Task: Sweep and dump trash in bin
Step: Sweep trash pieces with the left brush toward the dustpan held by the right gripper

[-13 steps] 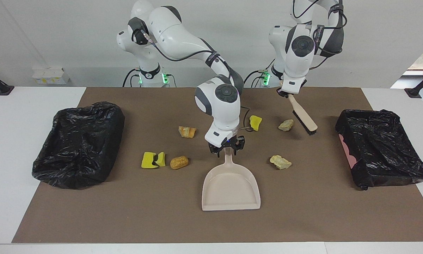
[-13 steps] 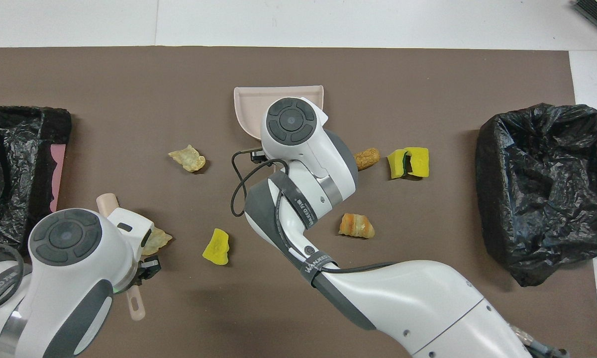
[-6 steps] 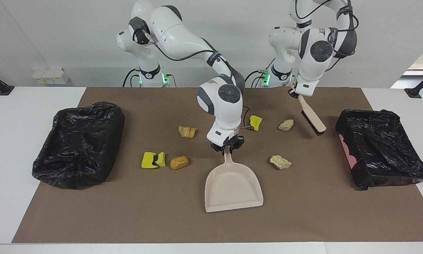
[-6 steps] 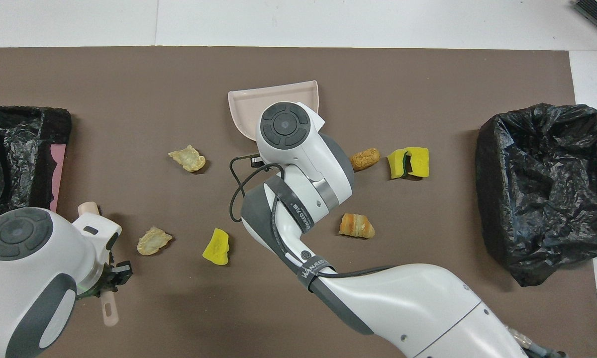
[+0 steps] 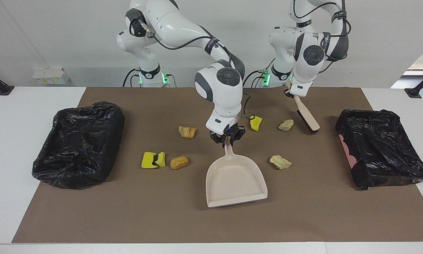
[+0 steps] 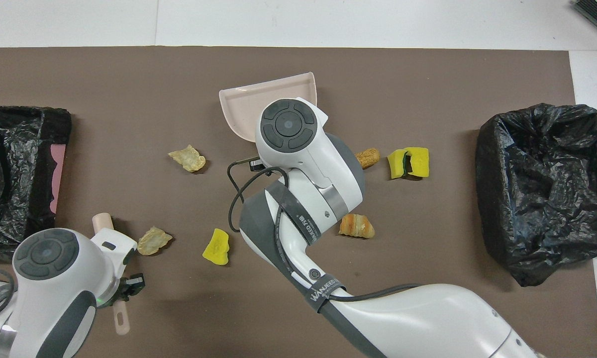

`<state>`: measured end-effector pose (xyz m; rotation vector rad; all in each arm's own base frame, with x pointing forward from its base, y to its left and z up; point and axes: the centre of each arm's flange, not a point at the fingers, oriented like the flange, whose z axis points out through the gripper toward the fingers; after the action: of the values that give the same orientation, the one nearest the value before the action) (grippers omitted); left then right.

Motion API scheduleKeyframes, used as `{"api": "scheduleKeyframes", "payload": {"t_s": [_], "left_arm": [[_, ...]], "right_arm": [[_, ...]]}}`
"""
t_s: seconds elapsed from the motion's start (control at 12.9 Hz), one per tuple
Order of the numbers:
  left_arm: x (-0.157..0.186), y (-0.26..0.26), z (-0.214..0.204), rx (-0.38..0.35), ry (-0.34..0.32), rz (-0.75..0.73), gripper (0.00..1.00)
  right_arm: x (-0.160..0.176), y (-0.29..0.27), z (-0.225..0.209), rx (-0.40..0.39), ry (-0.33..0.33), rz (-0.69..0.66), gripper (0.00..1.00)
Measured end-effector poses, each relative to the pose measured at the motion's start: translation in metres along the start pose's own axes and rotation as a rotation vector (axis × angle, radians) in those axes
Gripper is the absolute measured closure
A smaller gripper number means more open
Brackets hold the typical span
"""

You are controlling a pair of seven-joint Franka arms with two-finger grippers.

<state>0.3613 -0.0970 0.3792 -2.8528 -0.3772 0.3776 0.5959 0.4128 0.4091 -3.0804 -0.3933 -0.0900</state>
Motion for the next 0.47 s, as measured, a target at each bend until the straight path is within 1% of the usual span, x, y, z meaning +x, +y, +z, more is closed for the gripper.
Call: {"api": "scheduleKeyframes", "payload": {"t_s": [0.16, 0.23, 0.31, 0.47], "left_arm": [[-0.013, 0.025, -0.003, -0.038, 0.021, 0.05, 0.73], [-0.022, 0.04, -0.004, -0.045, 0.027, 0.086, 0.73], [-0.033, 0.054, -0.004, -0.056, 0.029, 0.115, 0.73], [-0.045, 0.072, -0.006, -0.073, 0.039, 0.154, 0.73]], "right_arm": [[-0.01, -0.006, -0.001, 0.022, -0.046, -0.199, 0.68], [-0.013, -0.005, 0.0, 0.024, -0.062, -0.315, 0.68], [-0.013, 0.003, 0.003, 0.026, -0.074, -0.431, 0.68], [-0.009, 0.039, 0.017, 0.034, -0.104, -0.632, 0.68]]}}
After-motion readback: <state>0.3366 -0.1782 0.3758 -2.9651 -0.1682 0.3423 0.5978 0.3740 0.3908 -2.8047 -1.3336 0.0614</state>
